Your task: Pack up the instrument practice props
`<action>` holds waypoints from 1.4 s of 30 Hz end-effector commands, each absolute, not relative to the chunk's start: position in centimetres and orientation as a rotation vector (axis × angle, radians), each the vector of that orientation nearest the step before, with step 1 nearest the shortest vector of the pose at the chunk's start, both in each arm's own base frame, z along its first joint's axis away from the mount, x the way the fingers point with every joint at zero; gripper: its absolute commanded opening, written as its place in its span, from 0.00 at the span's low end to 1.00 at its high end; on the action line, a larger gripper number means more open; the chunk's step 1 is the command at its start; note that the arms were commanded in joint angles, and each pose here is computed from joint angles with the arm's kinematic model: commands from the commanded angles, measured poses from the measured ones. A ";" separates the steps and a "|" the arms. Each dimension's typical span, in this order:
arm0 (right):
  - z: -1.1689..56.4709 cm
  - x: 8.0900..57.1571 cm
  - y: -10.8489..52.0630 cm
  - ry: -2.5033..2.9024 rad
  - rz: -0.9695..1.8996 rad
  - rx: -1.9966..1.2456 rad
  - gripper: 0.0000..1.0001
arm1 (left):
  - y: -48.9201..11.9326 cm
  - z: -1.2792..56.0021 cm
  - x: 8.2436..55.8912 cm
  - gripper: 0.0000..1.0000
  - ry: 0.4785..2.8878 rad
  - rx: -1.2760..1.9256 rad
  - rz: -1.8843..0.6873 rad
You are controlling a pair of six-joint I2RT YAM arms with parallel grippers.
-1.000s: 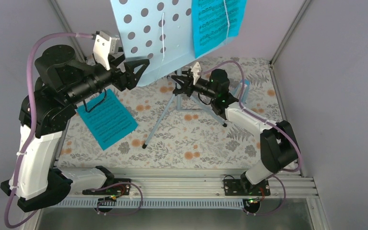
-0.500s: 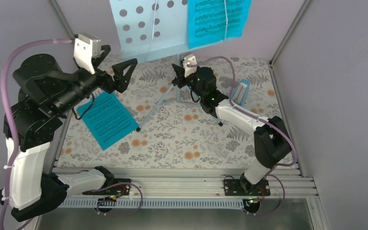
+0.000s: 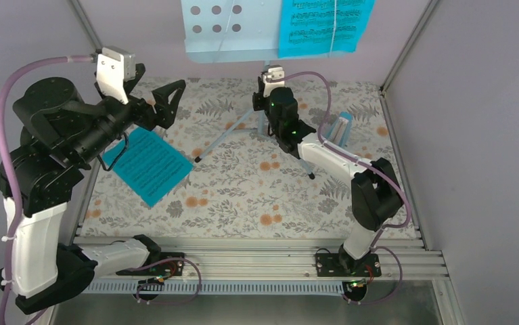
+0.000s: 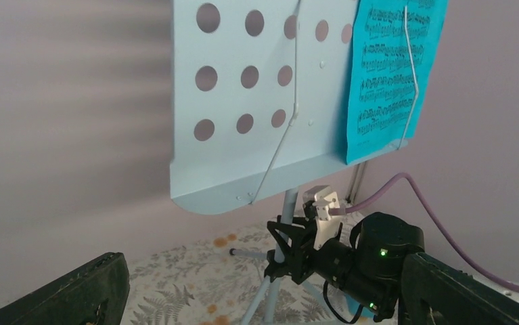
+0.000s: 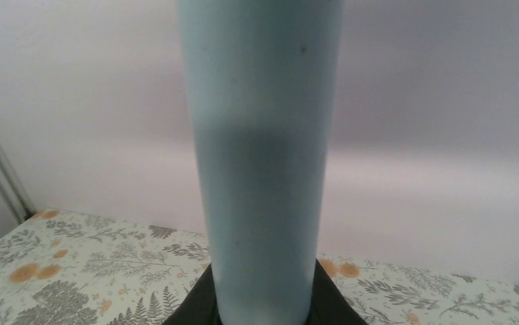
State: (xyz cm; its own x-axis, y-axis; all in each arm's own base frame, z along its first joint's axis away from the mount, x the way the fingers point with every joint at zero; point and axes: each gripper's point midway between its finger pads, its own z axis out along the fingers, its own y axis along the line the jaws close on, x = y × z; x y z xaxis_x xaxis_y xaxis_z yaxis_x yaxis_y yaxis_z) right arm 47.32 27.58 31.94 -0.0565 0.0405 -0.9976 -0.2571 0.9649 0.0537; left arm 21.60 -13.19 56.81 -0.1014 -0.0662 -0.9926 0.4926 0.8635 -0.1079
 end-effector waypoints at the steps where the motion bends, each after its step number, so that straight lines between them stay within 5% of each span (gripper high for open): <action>1: 34.1 47.5 26.9 1.561 0.270 0.052 0.04 | -14.4 56.2 21.9 1.00 1.623 0.397 -0.509; 10: 31.7 47.7 29.7 1.634 0.303 0.009 0.05 | -17.5 56.2 22.1 1.00 1.605 0.487 -0.639; 14: 31.2 47.4 29.7 1.649 0.310 -0.002 0.30 | -18.2 56.4 22.0 1.00 1.592 0.505 -0.683; 18: 31.8 46.2 29.7 1.642 0.351 -0.045 0.69 | -19.3 56.7 22.1 1.00 1.575 0.538 -0.731; 23: 32.2 43.3 27.5 1.621 0.391 -0.057 0.86 | -20.9 56.8 23.0 1.00 1.554 0.589 -0.756; 32: 26.3 39.0 18.1 1.755 0.451 0.041 0.94 | -25.2 57.4 26.6 0.81 1.556 0.647 -0.835; 42: 34.5 41.3 7.9 1.729 0.586 0.158 0.94 | -27.7 56.5 30.9 0.76 1.619 0.562 -0.816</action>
State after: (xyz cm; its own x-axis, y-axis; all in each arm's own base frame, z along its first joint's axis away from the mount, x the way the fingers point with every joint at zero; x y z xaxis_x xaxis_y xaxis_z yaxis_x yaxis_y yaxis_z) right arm 41.47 6.83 29.50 -0.2210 0.3658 -0.9041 -0.0627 0.9198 0.3874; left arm 30.27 -28.05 55.35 -0.2087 -0.0236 -0.9777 0.7734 0.6079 -0.1797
